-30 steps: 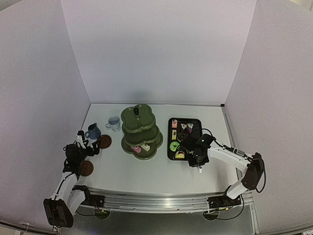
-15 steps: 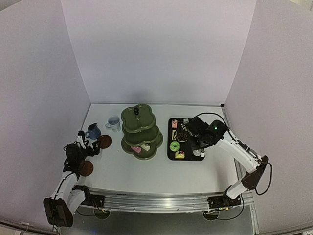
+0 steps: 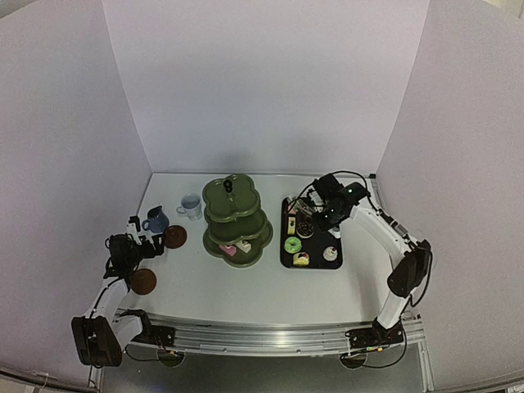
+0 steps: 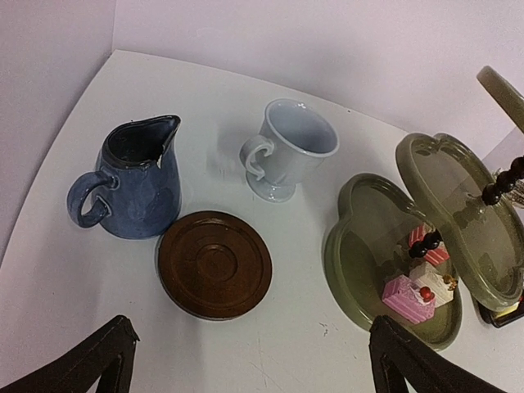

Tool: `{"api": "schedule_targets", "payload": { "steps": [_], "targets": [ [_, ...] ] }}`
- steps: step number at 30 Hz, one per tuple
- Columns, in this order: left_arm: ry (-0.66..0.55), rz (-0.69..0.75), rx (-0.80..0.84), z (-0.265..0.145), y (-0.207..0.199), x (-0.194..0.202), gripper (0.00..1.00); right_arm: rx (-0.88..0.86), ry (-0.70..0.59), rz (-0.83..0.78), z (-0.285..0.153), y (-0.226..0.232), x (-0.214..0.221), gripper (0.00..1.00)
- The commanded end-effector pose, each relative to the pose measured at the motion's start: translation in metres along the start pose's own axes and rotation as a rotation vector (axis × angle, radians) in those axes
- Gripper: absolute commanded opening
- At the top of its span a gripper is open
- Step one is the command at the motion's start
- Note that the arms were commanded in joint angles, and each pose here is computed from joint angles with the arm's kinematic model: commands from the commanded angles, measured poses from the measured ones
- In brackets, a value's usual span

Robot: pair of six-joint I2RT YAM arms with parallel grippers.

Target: Serve the afternoon tea

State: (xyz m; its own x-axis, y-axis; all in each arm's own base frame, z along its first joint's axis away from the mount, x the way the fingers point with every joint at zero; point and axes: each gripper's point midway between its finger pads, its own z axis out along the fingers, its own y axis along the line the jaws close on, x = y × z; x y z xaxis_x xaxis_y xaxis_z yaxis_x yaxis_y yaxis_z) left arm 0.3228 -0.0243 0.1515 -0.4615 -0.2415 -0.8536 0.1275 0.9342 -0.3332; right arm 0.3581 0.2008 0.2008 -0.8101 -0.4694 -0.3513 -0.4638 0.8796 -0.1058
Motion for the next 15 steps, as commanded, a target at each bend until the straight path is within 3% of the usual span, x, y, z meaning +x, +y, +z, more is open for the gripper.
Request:
{"api": "schedule_targets", "payload": {
  "steps": [1, 15],
  "targets": [
    [-0.002, 0.026, 0.03, 0.004, -0.006, -0.018, 1.0, -0.118, -0.119, -0.194, 0.006, 0.026, -0.036, 0.0],
    [0.033, 0.013, 0.034, 0.01, -0.003, -0.008, 1.0, -0.287, -0.126, -0.358, 0.047, 0.067, -0.069, 0.0]
  ]
}}
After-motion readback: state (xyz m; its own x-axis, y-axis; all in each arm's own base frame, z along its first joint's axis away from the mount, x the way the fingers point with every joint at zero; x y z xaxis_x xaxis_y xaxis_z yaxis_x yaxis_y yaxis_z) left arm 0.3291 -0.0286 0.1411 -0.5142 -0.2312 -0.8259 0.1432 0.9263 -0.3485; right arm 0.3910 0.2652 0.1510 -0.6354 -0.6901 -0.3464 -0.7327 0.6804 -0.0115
